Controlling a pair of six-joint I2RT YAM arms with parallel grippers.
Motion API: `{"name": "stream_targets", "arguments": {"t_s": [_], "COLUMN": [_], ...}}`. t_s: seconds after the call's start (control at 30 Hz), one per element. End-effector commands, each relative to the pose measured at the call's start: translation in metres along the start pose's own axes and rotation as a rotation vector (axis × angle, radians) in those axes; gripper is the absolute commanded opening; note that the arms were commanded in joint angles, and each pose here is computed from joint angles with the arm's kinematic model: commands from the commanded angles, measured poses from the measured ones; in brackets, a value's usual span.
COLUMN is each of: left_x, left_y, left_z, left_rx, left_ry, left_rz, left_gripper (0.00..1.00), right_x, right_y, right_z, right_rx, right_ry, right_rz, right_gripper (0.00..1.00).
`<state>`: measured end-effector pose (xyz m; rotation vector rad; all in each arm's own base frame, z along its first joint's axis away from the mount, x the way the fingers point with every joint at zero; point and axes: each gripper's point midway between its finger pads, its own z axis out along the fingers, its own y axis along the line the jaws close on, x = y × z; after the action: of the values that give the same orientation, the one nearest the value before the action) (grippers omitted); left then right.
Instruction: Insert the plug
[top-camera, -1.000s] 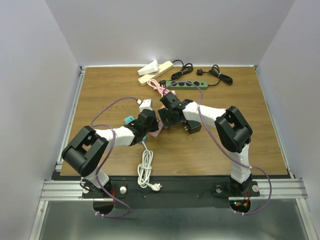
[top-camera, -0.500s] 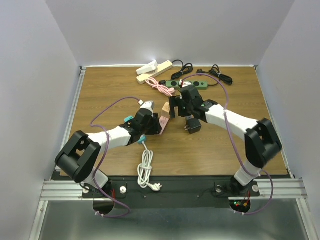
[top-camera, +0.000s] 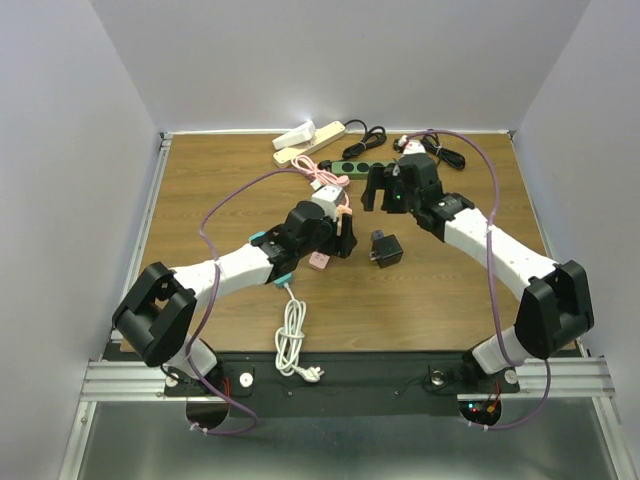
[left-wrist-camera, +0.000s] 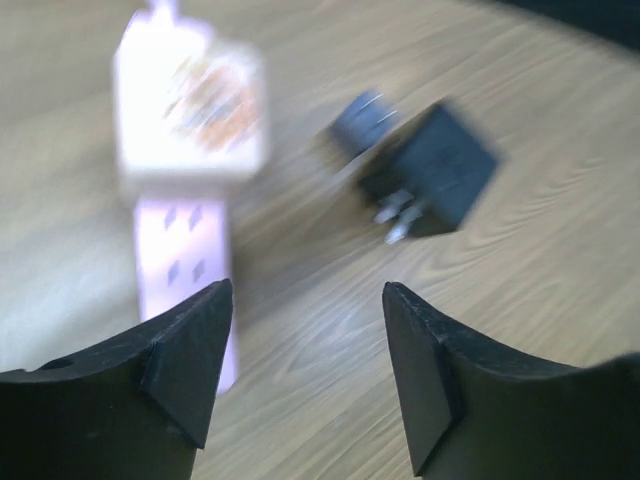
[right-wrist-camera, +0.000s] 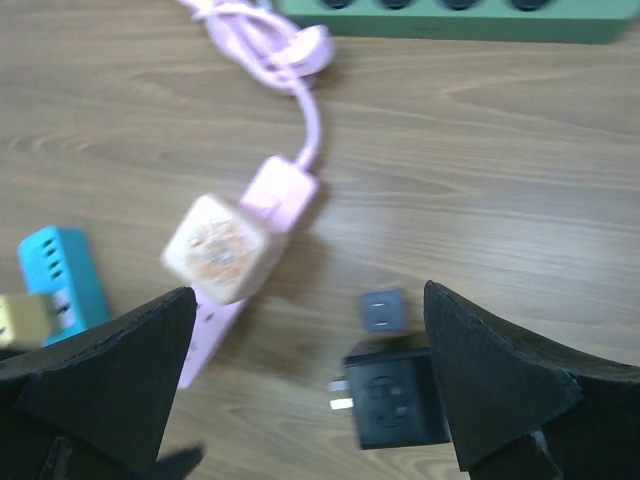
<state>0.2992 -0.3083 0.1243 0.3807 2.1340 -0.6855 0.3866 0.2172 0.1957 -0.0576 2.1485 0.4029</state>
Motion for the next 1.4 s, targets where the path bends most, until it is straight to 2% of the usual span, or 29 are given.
{"name": "stream_targets", "arguments": {"t_s": [0.0,0.13,0.33,0.7,1.17,1.2,1.23,1.27,1.33,1.37], "left_x": [-0.057,-0.048,-0.031,-0.015,0.02,0.02,0.022,0.022,0.022,0.021], "left_y": [-0.049,-0.079,-0.102,-0.085,-0.093,-0.095,-0.095,-0.096,-0.098,-0.099], "left_z": [-0.005,0.016,0.056,0.093,0.109,0.11,0.111,0.111,0.109,0.107], "left_rx": [0.138,0.201,0.282,0.216,0.288,0.296,0.301,0.304,0.311,0.317], "left_ry": [-0.155,-0.134,-0.092,-0.081,-0.017,-0.017,-0.011,-0.008,-0.008,-0.011], "left_rz": [0.166,0.268,0.376,0.496,0.518,0.516,0.516,0.502,0.491,0.49], "left_gripper": [0.77,0.8,0.82,0.85,0.83,0.78,0.78,0.56,0.38,0.21], "right_x": [-0.018,-0.03,-0.036,-0.048,-0.045,-0.045,-0.045,-0.045,-0.047,-0.048], "right_y": [-0.029,-0.056,-0.068,-0.089,-0.094,-0.094,-0.093,-0.093,-0.092,-0.091], "right_z": [-0.008,-0.021,-0.04,-0.064,-0.066,-0.067,-0.068,-0.069,-0.073,-0.074], "right_rx": [0.02,0.015,-0.032,-0.075,-0.083,-0.086,-0.088,-0.088,-0.096,-0.1], "right_ry": [-0.04,-0.065,-0.081,-0.12,-0.111,-0.114,-0.115,-0.116,-0.123,-0.125], "right_rz": [0.081,0.154,0.206,0.26,0.271,0.27,0.272,0.273,0.276,0.277], "right_gripper": [1.0,1.0,1.0,1.0,1.0,1.0,1.0,1.0,1.0,1.0]}}
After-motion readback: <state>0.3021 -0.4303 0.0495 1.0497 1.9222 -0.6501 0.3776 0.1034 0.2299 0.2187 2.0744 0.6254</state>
